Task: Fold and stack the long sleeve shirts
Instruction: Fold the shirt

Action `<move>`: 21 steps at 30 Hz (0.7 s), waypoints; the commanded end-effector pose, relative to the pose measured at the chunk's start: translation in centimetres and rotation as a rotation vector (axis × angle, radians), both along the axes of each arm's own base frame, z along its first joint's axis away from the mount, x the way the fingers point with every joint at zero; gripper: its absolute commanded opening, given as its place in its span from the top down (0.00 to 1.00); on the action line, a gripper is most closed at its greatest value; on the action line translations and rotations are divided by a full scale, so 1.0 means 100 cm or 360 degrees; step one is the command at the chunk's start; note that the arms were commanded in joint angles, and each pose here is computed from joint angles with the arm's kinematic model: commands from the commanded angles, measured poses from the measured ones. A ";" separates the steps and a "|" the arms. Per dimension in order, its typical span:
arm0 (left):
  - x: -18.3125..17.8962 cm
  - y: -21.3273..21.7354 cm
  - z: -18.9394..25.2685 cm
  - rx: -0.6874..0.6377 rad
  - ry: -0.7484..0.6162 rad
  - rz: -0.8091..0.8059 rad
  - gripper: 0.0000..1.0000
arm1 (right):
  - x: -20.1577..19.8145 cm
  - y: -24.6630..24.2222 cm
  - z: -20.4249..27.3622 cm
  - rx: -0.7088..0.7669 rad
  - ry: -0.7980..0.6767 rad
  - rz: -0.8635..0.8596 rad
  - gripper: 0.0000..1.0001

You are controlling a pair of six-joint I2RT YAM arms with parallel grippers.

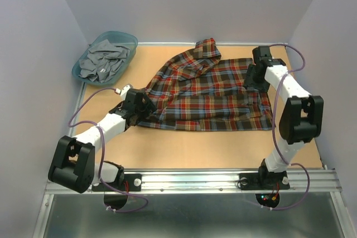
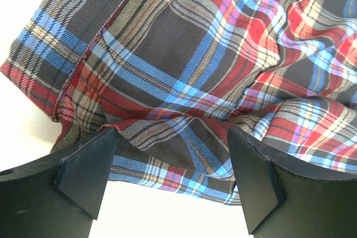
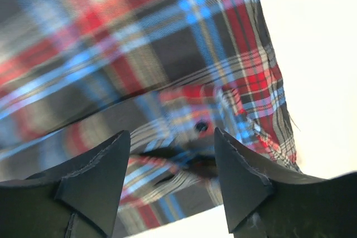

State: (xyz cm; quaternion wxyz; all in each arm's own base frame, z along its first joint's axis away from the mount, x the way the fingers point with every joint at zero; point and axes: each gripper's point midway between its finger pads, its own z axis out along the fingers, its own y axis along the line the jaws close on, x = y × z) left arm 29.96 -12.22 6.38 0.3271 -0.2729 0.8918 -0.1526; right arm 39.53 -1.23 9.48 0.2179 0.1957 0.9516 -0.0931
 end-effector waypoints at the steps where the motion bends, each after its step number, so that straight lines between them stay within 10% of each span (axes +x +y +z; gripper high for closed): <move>1: 0.004 0.004 0.010 0.0036 -0.0014 -0.0002 0.08 | 0.011 0.026 0.071 0.0171 -0.0405 0.0174 0.32; 21: -0.041 0.021 -0.029 0.0038 0.0120 0.0056 0.08 | -0.101 0.011 -0.014 0.0634 -0.0356 -0.0414 0.38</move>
